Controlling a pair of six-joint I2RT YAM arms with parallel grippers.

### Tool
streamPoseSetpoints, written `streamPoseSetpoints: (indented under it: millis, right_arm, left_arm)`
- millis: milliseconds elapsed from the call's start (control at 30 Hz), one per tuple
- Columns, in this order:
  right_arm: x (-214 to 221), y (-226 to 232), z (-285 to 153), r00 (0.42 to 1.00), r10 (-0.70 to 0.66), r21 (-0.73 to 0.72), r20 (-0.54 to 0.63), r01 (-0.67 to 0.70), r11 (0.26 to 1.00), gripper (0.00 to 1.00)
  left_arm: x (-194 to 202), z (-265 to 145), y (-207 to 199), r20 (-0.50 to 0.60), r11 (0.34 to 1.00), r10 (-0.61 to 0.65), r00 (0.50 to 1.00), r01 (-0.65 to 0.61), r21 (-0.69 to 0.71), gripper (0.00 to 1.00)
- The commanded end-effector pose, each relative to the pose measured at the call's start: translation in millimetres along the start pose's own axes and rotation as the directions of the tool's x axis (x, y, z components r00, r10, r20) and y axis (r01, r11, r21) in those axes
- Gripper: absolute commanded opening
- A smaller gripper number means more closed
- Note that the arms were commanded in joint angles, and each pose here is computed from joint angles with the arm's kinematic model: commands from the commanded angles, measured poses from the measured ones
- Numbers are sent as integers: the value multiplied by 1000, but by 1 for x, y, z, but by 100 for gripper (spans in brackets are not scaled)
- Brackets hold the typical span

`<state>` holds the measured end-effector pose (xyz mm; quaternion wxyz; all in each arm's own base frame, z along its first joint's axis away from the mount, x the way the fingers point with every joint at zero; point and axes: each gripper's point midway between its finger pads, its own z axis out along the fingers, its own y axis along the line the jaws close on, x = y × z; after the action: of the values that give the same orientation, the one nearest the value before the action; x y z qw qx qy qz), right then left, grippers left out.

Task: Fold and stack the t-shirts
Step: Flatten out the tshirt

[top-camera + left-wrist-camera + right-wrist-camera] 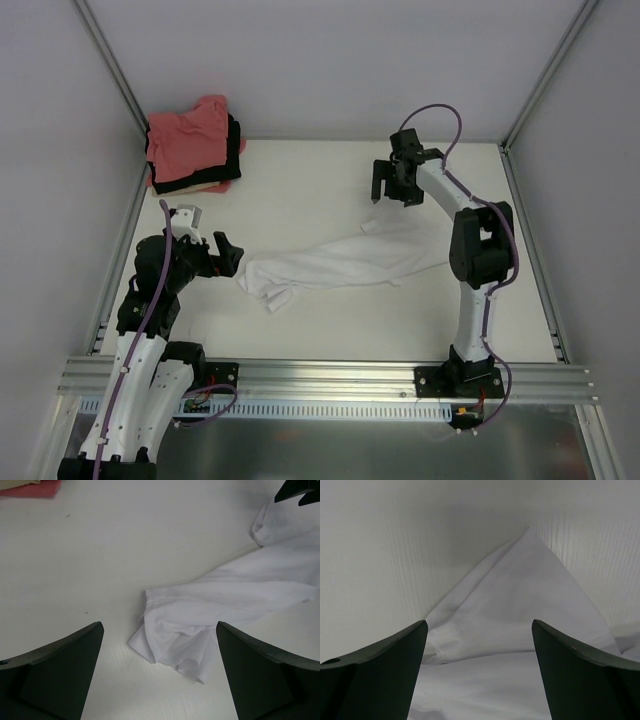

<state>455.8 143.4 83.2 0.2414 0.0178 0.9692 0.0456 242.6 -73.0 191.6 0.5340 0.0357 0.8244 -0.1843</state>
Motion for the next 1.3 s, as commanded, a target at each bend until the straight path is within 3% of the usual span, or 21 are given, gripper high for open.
streamPoseSetpoints:
  millis: [0,300,600,667,700,733,767,1000,1267]
  right_arm:
    - [-26,-1,-4,999,32,-11,38,-31,999,90]
    - [-6,-49,41,991,131,71,-29,-129,989,90]
    - [10,-57,62,984,161,71,-76,-155,985,83]
    - [8,-55,62,984,164,63,-76,-159,985,70]
    - [9,-54,64,983,165,58,-84,-161,985,57]
    - [9,-53,64,982,170,57,-88,-165,985,36]
    - [7,-51,63,981,170,51,-92,-166,985,3]
    - [-4,-52,48,984,174,42,-45,-172,984,1]
    - [-64,-47,-41,970,163,-7,178,-164,986,0]
  left_arm:
    - [-19,-3,-10,46,999,29,999,-31,38,99]
    - [-18,-3,-8,42,999,30,999,-31,31,99]
    - [-18,-2,-8,40,999,30,999,-32,28,99]
    - [-18,-2,-8,38,999,32,999,-33,27,99]
    - [-18,-2,-7,39,999,32,999,-33,26,99]
    - [-17,-2,-7,39,999,30,999,-31,26,99]
    - [-19,-2,-7,42,999,32,999,-33,25,99]
    - [-18,-3,-8,43,999,31,999,-32,28,99]
    - [-19,-4,-9,50,999,31,998,-33,31,99]
